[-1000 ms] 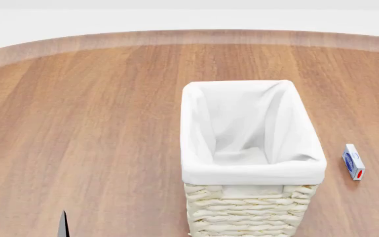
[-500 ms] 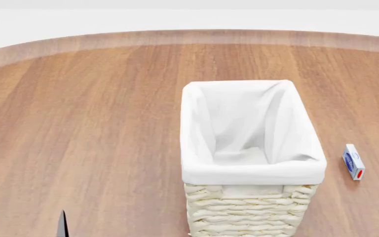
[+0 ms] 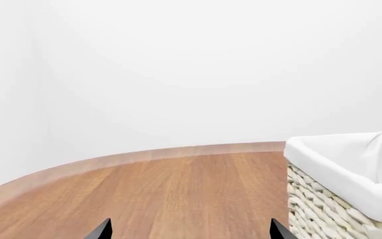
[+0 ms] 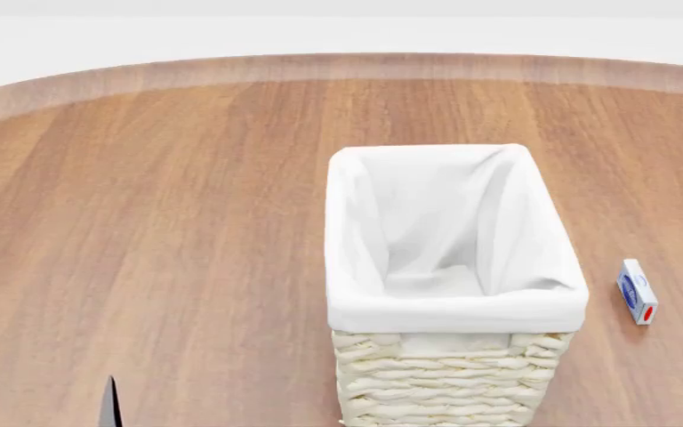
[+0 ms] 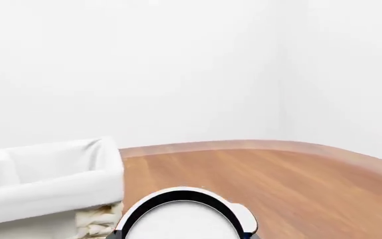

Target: Pick up the alphabet soup and put it in the basket.

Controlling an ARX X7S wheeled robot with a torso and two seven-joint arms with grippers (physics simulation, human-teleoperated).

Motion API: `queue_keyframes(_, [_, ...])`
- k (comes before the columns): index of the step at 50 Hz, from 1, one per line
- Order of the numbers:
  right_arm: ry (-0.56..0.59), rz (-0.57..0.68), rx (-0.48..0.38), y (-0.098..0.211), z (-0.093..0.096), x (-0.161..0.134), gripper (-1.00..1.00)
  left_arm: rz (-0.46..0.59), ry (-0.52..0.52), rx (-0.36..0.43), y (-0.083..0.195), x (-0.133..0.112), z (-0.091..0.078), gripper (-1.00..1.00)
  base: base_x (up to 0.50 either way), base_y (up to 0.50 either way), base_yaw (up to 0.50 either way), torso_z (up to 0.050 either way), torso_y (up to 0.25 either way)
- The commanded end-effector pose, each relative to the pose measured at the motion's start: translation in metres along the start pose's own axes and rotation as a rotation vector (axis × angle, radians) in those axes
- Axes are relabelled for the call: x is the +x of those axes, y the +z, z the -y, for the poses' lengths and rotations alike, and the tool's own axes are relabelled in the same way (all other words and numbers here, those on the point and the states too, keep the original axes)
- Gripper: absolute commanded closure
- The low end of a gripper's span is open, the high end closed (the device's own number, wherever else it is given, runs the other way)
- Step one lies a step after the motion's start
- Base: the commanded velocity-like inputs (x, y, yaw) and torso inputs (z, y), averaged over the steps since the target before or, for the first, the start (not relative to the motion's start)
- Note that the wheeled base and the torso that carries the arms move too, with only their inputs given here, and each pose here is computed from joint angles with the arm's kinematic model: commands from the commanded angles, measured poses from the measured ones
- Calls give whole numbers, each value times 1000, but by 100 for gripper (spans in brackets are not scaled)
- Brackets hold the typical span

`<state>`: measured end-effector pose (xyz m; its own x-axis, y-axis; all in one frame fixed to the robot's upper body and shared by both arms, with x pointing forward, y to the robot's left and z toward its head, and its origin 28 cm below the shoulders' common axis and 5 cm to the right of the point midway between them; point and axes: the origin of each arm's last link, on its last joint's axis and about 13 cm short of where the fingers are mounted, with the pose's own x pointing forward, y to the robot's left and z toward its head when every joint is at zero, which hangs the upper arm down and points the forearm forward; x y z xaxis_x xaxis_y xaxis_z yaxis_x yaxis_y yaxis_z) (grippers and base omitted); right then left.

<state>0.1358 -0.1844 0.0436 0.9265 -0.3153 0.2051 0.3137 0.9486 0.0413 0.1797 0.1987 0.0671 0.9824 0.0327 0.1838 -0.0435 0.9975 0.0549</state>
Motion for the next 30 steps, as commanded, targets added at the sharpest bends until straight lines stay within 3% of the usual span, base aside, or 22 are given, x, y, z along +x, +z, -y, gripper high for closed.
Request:
queue_keyframes(1, [47,132,-18,39,-9,12,100,-2,0,-1,0,0,0,-100,0,0,0,0,0])
queue_keyframes(17, [178,256,32,86,-45,55,100,-3,2,-4,-2,0,-1,-100,0,0,0,0,1])
queue_keyframes(30, [306,278,59,99,-85,100,100,-3,11,-5,-2,0,-3,-100,0,0,0,0,0])
